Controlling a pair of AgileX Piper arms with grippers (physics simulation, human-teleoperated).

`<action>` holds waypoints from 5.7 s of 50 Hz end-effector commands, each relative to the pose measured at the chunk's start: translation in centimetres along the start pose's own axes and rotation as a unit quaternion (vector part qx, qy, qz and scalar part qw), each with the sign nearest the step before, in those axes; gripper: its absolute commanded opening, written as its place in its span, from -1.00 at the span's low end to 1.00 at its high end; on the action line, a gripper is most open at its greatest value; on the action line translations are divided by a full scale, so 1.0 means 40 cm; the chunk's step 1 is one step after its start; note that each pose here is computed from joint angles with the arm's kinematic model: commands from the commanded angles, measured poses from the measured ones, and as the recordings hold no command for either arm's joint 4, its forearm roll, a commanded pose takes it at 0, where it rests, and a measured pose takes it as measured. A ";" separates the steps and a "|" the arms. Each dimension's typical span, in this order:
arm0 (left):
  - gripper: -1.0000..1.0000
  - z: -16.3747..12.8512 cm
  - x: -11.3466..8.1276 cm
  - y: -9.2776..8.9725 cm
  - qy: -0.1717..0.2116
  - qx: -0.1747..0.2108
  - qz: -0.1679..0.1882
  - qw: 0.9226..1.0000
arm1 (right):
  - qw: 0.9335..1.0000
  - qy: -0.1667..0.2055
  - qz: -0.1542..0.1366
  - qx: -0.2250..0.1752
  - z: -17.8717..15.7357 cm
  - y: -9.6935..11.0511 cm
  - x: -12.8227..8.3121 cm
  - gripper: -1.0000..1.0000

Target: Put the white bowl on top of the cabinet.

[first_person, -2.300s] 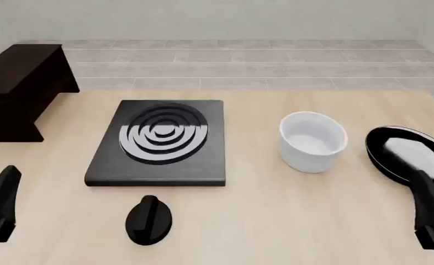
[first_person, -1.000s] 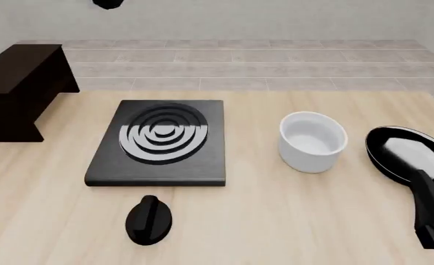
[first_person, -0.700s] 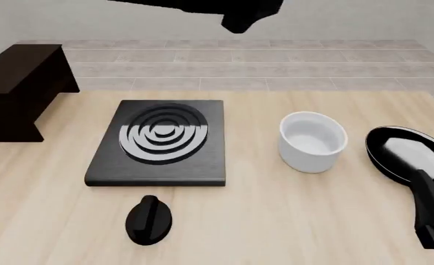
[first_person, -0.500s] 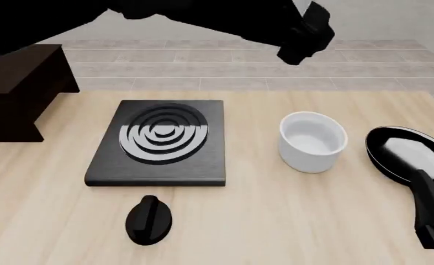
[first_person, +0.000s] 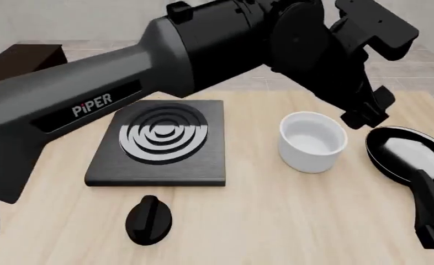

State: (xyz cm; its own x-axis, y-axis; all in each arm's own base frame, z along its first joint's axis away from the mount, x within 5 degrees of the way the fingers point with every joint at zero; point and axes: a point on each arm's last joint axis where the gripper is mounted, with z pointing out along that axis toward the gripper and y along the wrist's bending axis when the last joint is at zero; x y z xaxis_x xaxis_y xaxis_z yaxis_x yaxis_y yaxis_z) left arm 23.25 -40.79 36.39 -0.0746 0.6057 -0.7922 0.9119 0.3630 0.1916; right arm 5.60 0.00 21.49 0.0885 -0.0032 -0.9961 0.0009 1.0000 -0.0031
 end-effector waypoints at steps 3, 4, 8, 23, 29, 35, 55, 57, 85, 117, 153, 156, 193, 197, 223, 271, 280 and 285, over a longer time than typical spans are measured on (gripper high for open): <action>1.00 0.107 0.029 -0.025 0.051 0.018 0.011 0.998 | 1.000 0.000 0.000 0.000 0.000 0.000 0.000 1.00; 1.00 0.110 0.031 -0.026 0.053 0.019 0.013 0.998 | 1.000 -0.001 -0.001 0.000 0.000 0.000 0.000 1.00; 1.00 0.125 0.038 -0.019 0.056 0.017 0.015 0.998 | 1.000 -0.001 -0.001 0.000 0.000 0.000 -0.001 1.00; 1.00 0.229 0.125 -0.011 0.104 0.022 0.014 0.994 | 1.000 0.000 0.000 0.000 0.000 0.000 0.000 1.00; 1.00 0.256 0.148 -0.001 0.116 0.022 0.020 0.993 | 1.000 0.000 0.000 0.000 0.000 0.000 -0.001 1.00; 1.00 0.279 0.164 0.013 0.127 0.022 0.030 0.991 | 1.000 0.000 0.000 0.000 0.000 0.000 0.001 1.00; 1.00 0.361 0.228 0.028 0.140 0.020 0.037 0.989 | 1.000 0.000 0.000 0.000 0.000 0.000 -0.001 1.00; 1.00 0.369 0.237 0.022 0.141 0.021 0.033 0.989 | 1.000 0.000 0.000 0.000 0.000 0.000 0.000 1.00; 1.00 0.450 0.366 0.067 0.161 0.012 0.046 0.986 | 1.000 0.000 0.000 0.000 0.000 0.000 -0.001 1.00; 1.00 0.500 0.438 -0.035 0.191 0.034 0.013 0.981 | 1.000 0.000 0.000 0.000 0.000 0.000 -0.001 1.00; -1.00 0.342 0.251 0.134 0.107 -0.022 0.027 0.994 | 1.000 0.000 0.000 0.000 0.000 0.000 -0.001 1.00; -1.00 0.317 0.232 0.147 0.096 -0.028 0.033 0.994 | 1.000 0.000 0.000 0.000 0.000 0.000 -0.001 1.00; -1.00 -0.098 0.061 0.257 -0.054 -0.119 -0.043 0.990 | 1.000 0.000 0.000 0.000 0.000 0.000 -0.001 1.00; -1.00 -0.153 0.080 0.285 -0.061 -0.139 -0.051 0.987 | 1.000 0.000 0.000 0.000 0.000 0.000 -0.001 1.00; -1.00 -0.339 0.199 0.496 -0.036 -0.258 -0.104 0.960 | 1.000 0.000 0.000 0.000 0.000 0.000 -0.001 1.00; -1.00 -0.620 0.529 0.814 0.068 -0.450 -0.180 0.872 | 1.000 0.000 0.000 0.000 0.000 0.000 -0.001 1.00; -1.00 -0.645 0.551 0.867 0.072 -0.466 -0.196 0.860 | 1.000 0.000 0.000 0.000 0.000 0.000 -0.001 1.00; -1.00 -0.653 0.586 0.890 0.084 -0.472 -0.200 0.854 | 1.000 0.000 0.000 0.000 0.000 0.000 -0.001 1.00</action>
State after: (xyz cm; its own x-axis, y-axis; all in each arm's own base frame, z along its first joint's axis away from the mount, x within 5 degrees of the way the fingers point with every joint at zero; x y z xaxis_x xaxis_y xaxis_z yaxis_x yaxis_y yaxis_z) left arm 42.57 2.01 39.16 -0.4305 0.3667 -0.8248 0.1378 0.9298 0.3414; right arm 5.59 0.00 21.53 0.0887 -0.0035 -0.9960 0.0008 1.0000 -0.0035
